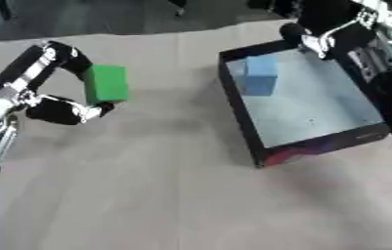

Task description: Pick up the objects with one hand, pass them to the other hand, and then place them into the box on the other side of the table.

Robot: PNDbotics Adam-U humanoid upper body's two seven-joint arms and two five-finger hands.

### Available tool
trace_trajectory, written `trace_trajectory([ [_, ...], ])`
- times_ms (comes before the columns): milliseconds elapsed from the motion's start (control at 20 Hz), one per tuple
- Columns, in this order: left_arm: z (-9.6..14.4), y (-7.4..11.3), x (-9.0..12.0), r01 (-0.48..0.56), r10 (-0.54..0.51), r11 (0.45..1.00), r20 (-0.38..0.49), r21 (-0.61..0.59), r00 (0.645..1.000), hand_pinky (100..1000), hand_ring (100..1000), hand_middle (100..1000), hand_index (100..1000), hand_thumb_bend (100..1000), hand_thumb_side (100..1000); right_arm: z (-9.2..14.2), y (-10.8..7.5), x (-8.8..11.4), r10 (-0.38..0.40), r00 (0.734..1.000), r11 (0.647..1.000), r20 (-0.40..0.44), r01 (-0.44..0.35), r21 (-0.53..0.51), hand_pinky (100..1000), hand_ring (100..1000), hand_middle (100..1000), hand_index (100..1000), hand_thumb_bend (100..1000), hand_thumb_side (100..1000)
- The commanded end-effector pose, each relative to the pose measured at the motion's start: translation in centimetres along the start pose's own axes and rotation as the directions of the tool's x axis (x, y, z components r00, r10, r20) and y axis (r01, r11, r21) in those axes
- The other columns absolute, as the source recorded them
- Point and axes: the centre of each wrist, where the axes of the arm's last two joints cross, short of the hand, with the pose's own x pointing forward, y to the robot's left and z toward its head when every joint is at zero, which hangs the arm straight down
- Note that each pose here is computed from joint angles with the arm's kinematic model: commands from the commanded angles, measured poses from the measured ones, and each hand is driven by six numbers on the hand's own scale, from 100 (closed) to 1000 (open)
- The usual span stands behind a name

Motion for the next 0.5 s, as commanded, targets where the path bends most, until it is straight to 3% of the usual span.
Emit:
trace_trajectory([
  [50, -0.1, 0.7, 1.1, -0.005, 0.004, 0.999, 0.049, 0.033, 0.999, 740, 535, 440, 511, 100, 100, -1.4, -0.3, 0.8, 0.085, 0.994, 0.992, 0.074, -0.091, 0.084, 1000, 1000, 966, 1000, 100, 100],
  [500, 0.2, -0.2, 2.7, -0.079, 0.07, 0.994, 0.107, 0.076, 0.992, 730, 520, 437, 509, 100, 100, -4.7, 1.9, -0.3, 0.127, 0.984, 0.977, 0.125, -0.146, 0.155, 1000, 1000, 992, 1000, 100, 100],
])
